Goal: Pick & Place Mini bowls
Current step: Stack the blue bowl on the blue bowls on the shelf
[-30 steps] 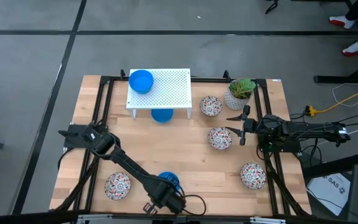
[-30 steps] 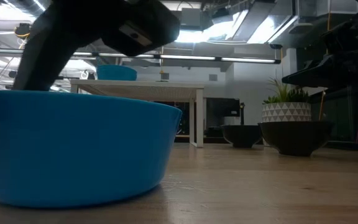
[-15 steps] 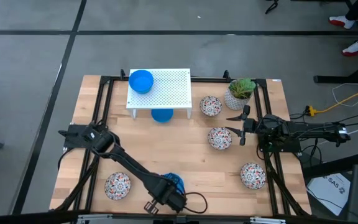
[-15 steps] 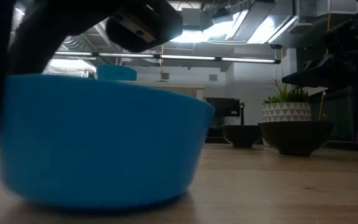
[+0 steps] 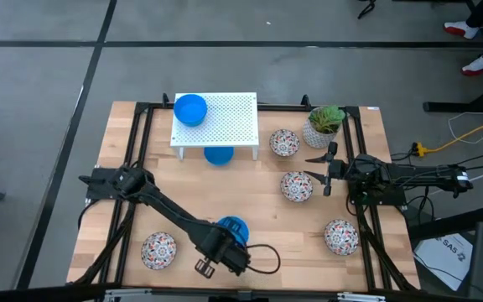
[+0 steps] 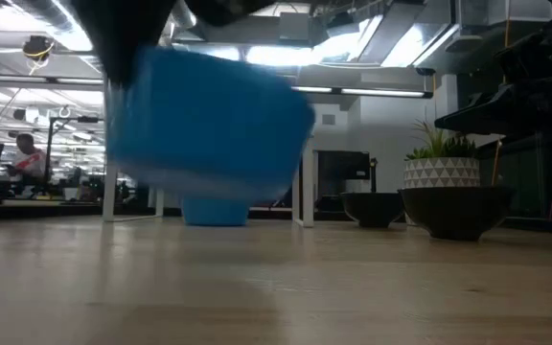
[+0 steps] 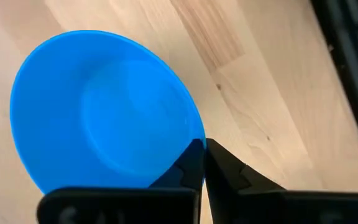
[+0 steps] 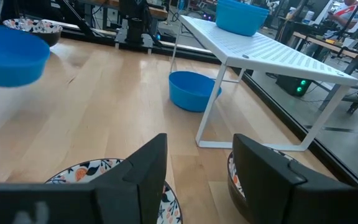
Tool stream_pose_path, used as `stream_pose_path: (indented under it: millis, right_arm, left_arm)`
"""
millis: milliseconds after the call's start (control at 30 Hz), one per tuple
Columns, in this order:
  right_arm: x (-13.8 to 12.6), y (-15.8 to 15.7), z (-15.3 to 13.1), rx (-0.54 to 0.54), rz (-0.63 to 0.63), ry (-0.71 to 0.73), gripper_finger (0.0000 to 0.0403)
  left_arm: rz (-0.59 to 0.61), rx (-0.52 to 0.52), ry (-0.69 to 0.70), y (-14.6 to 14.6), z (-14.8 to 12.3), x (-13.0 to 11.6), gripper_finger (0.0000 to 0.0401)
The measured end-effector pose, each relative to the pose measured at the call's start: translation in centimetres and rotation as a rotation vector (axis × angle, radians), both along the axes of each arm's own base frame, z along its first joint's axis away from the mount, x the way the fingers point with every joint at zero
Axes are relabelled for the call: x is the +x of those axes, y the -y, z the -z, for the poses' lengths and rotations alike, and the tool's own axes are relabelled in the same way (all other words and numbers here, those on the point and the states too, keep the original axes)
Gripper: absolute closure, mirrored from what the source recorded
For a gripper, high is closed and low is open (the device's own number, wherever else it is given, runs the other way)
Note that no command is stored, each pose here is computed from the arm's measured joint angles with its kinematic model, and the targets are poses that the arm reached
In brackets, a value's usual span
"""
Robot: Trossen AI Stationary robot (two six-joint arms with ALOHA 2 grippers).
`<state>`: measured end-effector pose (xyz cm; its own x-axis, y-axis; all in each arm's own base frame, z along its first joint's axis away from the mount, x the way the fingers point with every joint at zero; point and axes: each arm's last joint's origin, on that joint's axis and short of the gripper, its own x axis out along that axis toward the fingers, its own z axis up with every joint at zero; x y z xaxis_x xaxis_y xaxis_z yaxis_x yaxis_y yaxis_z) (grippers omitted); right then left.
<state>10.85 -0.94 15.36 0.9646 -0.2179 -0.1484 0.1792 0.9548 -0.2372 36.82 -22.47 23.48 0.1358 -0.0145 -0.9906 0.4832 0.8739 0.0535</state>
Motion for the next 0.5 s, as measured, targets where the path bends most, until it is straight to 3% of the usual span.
stream_pose_path:
  millis: [267, 500]
  right_arm:
    - [0.0, 0.0, 0.0, 0.000, 0.000, 0.000, 0.0221]
    - [0.0, 0.0, 0.0, 0.000, 0.000, 0.000, 0.0221]
  left_arm:
    - [0.017, -0.050, 0.123, -1.3, -5.4, -1.7, 0.0398]
    - [0.005, -0.067, 0.281, -3.5, -11.5, -4.8, 0.0398]
